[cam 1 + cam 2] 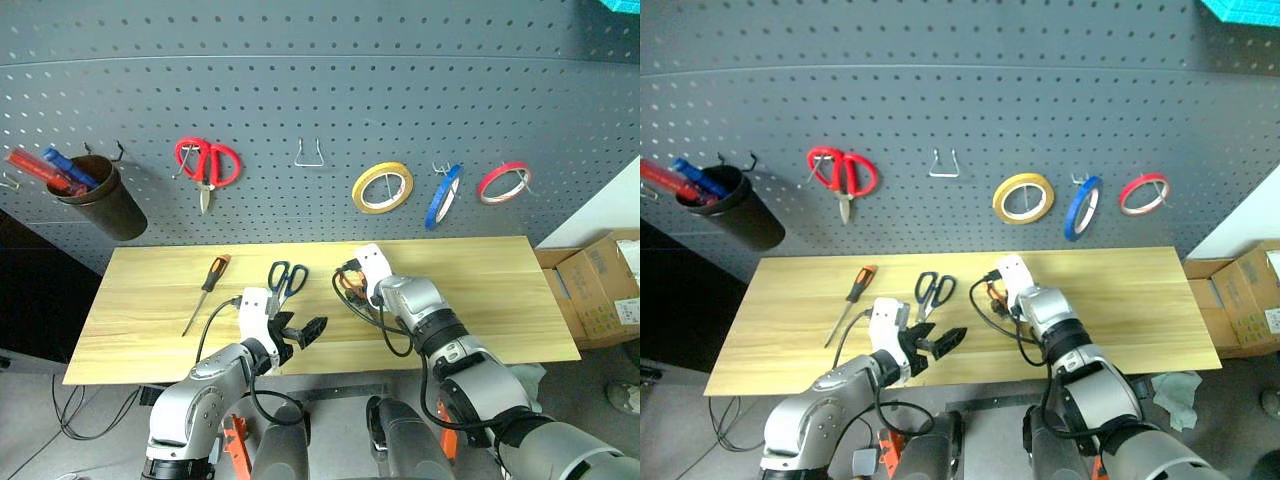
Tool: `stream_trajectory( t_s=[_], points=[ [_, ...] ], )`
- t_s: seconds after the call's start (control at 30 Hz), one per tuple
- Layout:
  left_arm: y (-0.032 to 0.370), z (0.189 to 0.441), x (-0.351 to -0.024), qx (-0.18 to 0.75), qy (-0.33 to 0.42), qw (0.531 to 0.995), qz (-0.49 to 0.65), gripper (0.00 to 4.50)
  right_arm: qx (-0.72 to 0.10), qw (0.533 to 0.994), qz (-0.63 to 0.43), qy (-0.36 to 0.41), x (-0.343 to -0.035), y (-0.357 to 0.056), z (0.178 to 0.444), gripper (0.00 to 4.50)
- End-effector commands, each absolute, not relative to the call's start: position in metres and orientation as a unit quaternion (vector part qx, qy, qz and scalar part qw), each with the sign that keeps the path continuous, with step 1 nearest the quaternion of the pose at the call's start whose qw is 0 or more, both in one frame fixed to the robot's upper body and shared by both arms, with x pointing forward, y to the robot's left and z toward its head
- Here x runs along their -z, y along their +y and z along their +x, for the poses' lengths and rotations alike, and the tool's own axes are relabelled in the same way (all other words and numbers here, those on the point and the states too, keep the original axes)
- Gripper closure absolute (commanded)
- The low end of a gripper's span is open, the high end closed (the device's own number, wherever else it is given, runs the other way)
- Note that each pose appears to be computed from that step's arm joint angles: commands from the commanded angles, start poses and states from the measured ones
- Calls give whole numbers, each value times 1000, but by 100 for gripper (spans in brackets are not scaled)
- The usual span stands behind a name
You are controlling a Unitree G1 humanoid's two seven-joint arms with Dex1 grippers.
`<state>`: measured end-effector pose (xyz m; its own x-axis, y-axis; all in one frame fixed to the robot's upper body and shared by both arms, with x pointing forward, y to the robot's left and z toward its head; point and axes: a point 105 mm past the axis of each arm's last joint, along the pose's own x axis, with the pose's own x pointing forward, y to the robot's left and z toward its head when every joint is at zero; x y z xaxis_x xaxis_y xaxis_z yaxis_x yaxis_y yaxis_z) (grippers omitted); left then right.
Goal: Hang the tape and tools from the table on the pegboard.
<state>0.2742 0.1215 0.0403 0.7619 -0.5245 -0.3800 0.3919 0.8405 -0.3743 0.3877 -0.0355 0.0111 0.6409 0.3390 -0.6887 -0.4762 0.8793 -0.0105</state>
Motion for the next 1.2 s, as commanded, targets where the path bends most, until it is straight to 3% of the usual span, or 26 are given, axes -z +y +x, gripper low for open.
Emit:
stream_trajectory(
  t_s=[0.03,0.1,0.27,0.4,0.57,0.67,0.8,1.0,1.1,1.2],
  points=[
    [118,272,-52,264,222,928,-141,0,-230,891,-90,381,2,-37,379,198],
    [118,273,-53,266,221,928,-142,0,-230,891,-92,381,3,-39,378,255],
    [117,276,-60,275,211,927,-142,0,-257,892,-102,357,-6,-37,379,256],
    [120,271,-88,311,169,922,-160,0,-332,905,-97,248,-52,-40,365,256],
    [139,260,-133,337,101,913,-205,0,-406,905,-69,108,-117,-50,308,256],
    [146,253,-159,350,64,902,-243,0,-417,907,-42,34,-151,-42,293,256],
    [154,256,-176,341,38,900,-270,0,-404,910,-17,-93,-205,-17,306,256],
    [163,282,-197,327,-3,899,-291,0,-353,892,-23,-282,-288,8,344,256],
    [162,292,-199,323,-6,904,-282,0,-316,885,-34,-339,-315,9,362,256],
    [161,299,-197,317,-5,907,-276,0,-294,884,-48,-360,-323,13,379,256]
  ],
)
